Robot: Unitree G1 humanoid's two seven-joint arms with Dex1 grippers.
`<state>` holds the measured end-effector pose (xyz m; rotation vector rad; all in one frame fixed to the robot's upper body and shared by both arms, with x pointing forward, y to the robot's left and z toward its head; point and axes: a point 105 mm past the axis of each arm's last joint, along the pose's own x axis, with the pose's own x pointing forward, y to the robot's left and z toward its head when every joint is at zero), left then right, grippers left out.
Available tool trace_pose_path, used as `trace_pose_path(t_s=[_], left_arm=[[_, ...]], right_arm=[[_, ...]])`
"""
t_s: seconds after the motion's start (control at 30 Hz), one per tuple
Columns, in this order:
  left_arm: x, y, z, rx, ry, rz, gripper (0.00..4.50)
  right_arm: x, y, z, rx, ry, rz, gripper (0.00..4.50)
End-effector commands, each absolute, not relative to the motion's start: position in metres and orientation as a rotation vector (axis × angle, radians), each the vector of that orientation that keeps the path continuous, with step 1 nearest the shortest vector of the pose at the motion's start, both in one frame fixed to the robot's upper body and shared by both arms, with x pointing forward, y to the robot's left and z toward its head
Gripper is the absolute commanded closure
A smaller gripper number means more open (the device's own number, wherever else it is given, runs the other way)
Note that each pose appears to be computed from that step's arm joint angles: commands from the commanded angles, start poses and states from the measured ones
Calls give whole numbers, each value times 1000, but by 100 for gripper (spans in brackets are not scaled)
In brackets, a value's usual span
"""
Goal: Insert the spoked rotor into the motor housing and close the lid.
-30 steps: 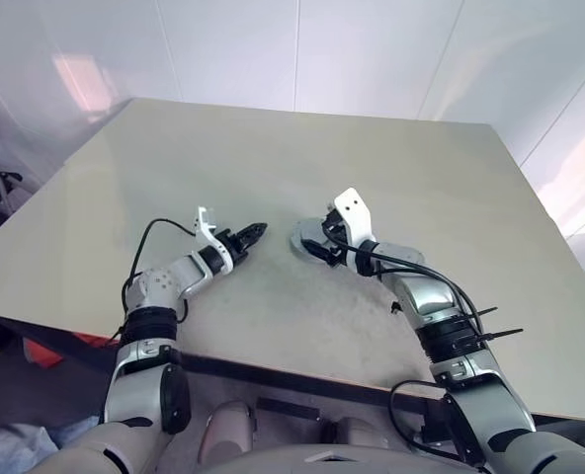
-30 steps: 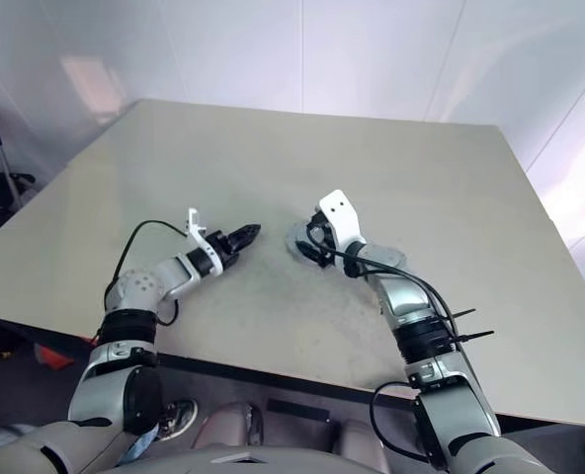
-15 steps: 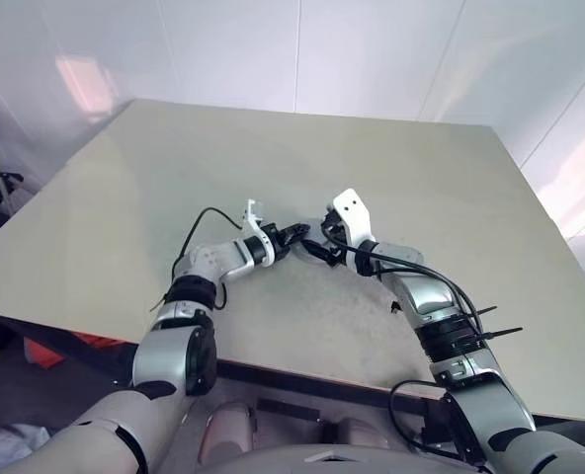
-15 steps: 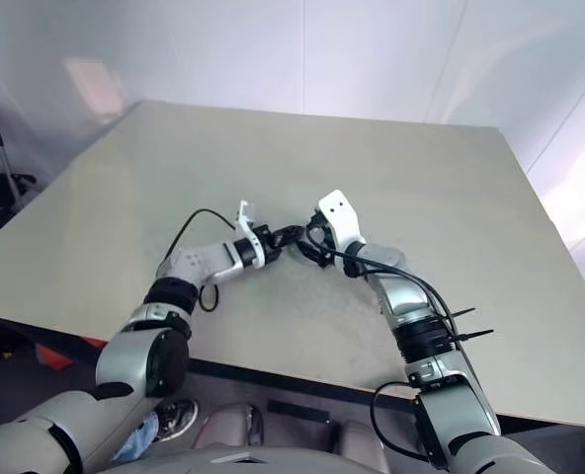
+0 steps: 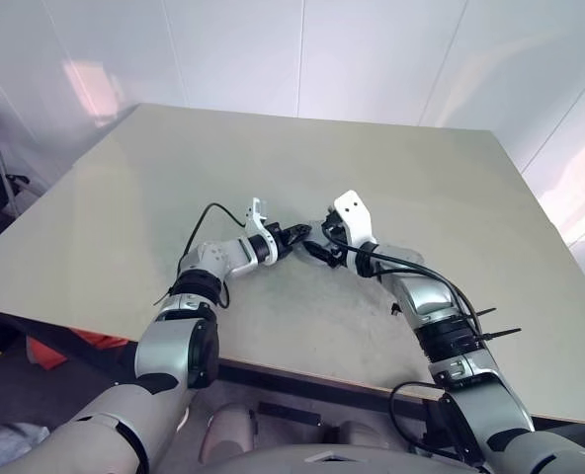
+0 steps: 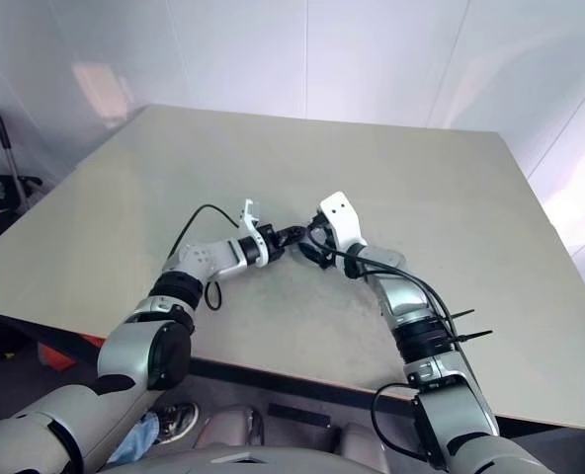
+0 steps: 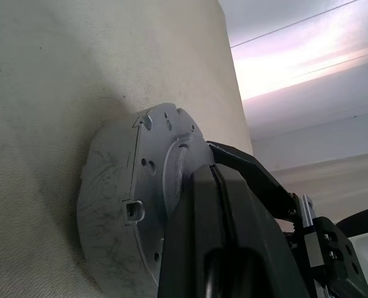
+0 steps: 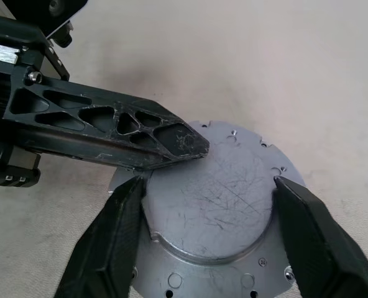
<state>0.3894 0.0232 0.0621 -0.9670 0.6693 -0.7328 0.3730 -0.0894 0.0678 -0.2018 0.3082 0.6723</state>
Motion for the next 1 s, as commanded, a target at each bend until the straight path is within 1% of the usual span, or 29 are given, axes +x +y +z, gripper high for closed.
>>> trace_pose_path(t_s=[0.03, 0.1, 0.23, 0.4, 0.5, 0.6, 0.67, 0.73, 0.77, 0.87, 1.0], left_arm=[[378, 26, 31, -911, 778, -667, 450], [377, 24, 32, -914, 778, -676, 450], [375, 16, 36, -917, 779, -711, 450], [373, 9, 40, -917, 772, -755, 450], [373, 5, 41, -914, 774, -762, 450], [372, 4, 42, -914, 773, -767, 450], [373, 3, 42, -912, 772, -770, 450], [373, 3, 42, -910, 770, -769, 450], [373, 3, 42, -909, 768, -768, 450], [375, 6, 42, -908, 762, -760, 450], [376, 8, 42, -903, 758, -752, 450]], right_arm=[[377, -93, 80, -202, 259, 644, 1], [376, -94, 85, -196, 240, 647, 1], [367, -112, 100, -226, 214, 650, 1], [360, -132, 122, -155, 196, 623, 1], [359, -151, 116, -44, 302, 558, 1], [355, -165, 104, 145, 442, 495, 1], [353, -172, 96, 369, 551, 436, 1], [352, -176, 92, 680, 651, 390, 1], [350, -176, 88, 754, 688, 370, 1], [345, -172, 80, 821, 759, 337, 1], [340, -147, 76, 866, 807, 371, 1]])
